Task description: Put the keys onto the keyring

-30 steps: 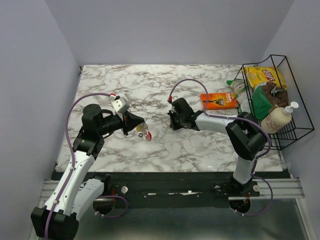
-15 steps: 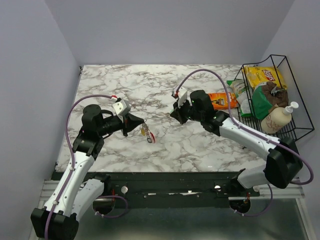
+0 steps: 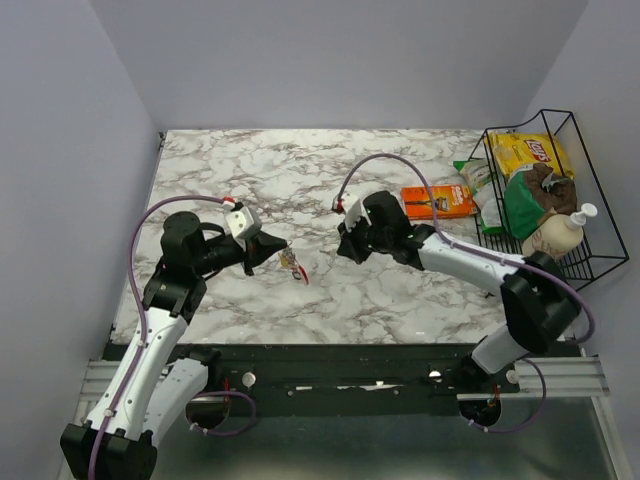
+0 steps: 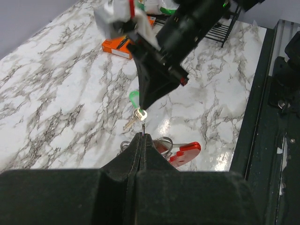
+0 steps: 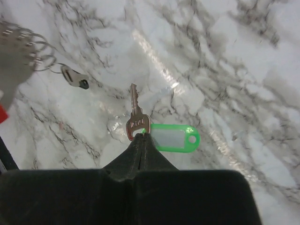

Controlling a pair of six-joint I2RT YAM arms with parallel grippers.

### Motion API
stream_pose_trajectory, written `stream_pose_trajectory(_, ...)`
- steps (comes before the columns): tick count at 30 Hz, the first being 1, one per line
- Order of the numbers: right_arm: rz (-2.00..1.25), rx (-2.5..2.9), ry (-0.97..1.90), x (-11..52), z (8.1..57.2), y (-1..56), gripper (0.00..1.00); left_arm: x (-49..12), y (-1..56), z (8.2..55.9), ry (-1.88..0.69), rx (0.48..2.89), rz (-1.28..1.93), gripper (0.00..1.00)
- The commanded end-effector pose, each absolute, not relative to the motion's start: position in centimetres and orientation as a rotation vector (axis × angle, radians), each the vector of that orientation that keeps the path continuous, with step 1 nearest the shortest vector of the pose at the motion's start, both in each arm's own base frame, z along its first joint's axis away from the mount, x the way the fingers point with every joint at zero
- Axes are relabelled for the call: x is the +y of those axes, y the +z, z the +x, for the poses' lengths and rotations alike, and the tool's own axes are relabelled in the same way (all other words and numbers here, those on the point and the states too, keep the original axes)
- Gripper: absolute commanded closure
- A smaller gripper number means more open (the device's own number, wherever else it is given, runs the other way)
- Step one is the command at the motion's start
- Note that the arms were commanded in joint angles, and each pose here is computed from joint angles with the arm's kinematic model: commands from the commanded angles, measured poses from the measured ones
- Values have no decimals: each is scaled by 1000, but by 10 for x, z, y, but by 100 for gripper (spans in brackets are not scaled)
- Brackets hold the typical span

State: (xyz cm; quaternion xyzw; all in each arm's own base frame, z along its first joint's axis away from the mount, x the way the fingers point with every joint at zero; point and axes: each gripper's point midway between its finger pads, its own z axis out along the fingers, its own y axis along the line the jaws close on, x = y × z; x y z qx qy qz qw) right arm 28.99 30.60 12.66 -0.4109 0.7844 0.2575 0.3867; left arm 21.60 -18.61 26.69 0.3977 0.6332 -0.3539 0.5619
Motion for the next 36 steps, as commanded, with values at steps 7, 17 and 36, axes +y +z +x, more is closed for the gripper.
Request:
stream_pose_trajectory(7, -696, 2293, 720, 308, 291, 34, 99, -187, 279, 205, -837, 1422, 969, 100)
stream_pose_trajectory(17, -693, 2296, 626, 294, 292, 24, 98, -186, 276, 203, -834, 1431, 961, 100)
stream_pose_trajectory(36, -672, 2254, 616, 291, 296, 42, 67, -185, 272, 204, -832, 1444, 958, 100)
